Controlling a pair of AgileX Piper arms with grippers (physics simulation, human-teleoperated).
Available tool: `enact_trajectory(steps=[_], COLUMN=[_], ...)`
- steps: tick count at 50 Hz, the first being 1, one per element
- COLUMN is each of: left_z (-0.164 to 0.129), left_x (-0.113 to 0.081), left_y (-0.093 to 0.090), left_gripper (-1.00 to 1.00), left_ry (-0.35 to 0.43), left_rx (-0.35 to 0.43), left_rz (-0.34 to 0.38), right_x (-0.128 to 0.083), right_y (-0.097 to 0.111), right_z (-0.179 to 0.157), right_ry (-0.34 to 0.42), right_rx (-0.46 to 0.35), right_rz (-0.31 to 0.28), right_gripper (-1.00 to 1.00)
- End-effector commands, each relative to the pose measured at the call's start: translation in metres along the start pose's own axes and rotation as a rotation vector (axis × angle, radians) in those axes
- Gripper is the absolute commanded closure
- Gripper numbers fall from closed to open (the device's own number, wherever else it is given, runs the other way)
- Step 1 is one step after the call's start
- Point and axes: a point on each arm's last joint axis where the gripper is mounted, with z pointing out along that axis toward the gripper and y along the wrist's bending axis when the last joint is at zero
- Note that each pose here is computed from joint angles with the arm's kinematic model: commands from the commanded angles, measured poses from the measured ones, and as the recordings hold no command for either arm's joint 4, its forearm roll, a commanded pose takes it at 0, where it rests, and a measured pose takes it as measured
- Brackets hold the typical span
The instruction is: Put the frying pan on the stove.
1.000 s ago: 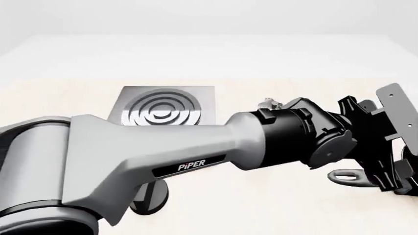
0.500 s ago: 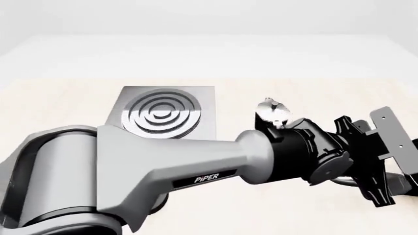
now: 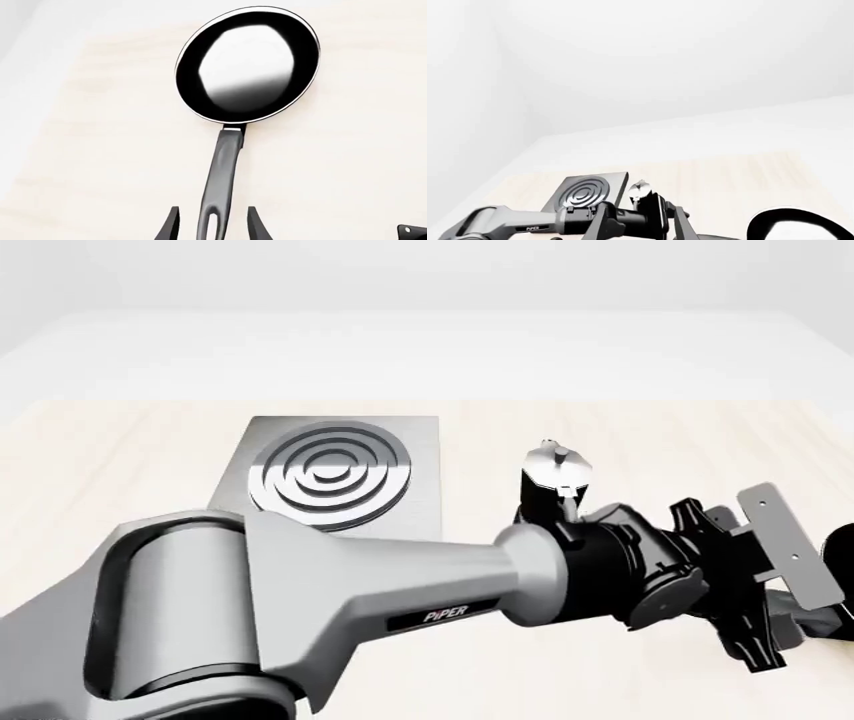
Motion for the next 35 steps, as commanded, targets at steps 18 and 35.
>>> enact_trajectory(steps=[18,35], left_z=[0.02,0.035], left_x=[0.018,0.025], left_y=[-0.002,0.005], left_gripper=[-1.0,-1.0], left_ry=[0.036,0.055], left_rx=[0.006,-0.001], left_rz=[-0.007,-0.006], right_x=[0.0,0.001], right_y=[0.0,0.001], right_z=[0.0,0.0], right_ry=[-0.001,0.0], right_rx=[0.003,0.006], right_rz=[0.01,0.02], right_gripper=[-1.0,-1.0])
